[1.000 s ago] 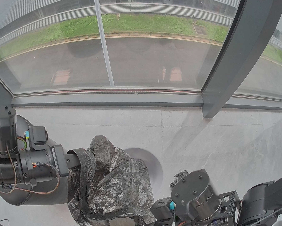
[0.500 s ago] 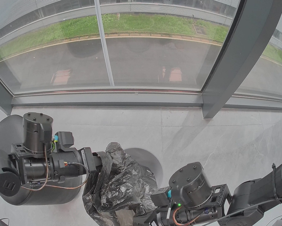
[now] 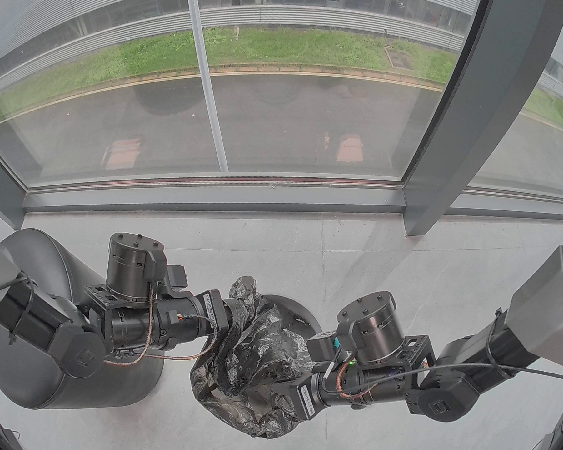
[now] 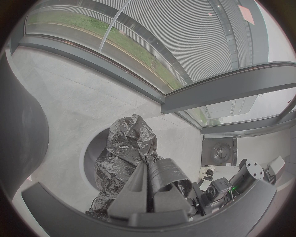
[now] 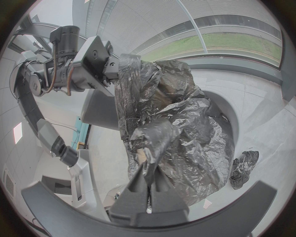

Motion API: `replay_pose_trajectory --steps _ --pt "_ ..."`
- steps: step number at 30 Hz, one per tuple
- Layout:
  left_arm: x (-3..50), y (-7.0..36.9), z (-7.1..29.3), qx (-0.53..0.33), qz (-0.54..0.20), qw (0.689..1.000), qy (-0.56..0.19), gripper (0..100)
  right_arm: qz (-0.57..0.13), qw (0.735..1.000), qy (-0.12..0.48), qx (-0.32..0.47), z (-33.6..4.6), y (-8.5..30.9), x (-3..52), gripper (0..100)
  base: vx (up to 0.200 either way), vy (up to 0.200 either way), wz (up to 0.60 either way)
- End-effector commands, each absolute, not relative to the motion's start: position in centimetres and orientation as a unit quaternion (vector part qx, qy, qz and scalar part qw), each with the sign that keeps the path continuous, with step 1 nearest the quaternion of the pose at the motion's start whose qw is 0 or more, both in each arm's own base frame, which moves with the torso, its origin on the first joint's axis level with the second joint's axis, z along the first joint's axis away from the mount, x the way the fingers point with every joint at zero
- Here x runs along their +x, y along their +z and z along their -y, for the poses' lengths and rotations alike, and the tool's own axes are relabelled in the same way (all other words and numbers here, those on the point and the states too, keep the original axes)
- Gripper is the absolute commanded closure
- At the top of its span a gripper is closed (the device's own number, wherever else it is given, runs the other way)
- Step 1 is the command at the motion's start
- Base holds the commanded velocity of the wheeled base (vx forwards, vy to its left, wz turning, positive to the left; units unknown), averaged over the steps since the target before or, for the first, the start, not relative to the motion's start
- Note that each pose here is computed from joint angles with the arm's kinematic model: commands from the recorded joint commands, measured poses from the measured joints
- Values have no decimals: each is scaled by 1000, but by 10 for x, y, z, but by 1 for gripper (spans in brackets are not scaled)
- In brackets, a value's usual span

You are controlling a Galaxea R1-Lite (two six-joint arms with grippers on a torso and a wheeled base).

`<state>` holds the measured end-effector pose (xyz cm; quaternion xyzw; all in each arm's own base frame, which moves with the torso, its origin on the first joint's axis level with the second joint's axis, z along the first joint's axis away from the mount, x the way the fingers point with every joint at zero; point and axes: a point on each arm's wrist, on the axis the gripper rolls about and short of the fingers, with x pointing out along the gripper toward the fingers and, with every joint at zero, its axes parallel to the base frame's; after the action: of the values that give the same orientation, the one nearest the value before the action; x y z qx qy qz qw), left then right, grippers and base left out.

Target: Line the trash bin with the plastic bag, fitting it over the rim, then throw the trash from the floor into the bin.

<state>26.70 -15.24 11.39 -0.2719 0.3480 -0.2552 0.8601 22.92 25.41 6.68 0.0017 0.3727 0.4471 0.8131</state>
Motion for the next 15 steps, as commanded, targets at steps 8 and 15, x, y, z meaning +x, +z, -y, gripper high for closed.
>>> replay_pose_trajectory --steps 8,15 --pt "300 92 157 -274 -359 861 -232 100 -360 834 419 2 -253 34 274 100 0 0 0" --pt "313 88 155 -277 -353 865 -224 100 -331 847 416 11 -263 31 296 100 0 0 0"
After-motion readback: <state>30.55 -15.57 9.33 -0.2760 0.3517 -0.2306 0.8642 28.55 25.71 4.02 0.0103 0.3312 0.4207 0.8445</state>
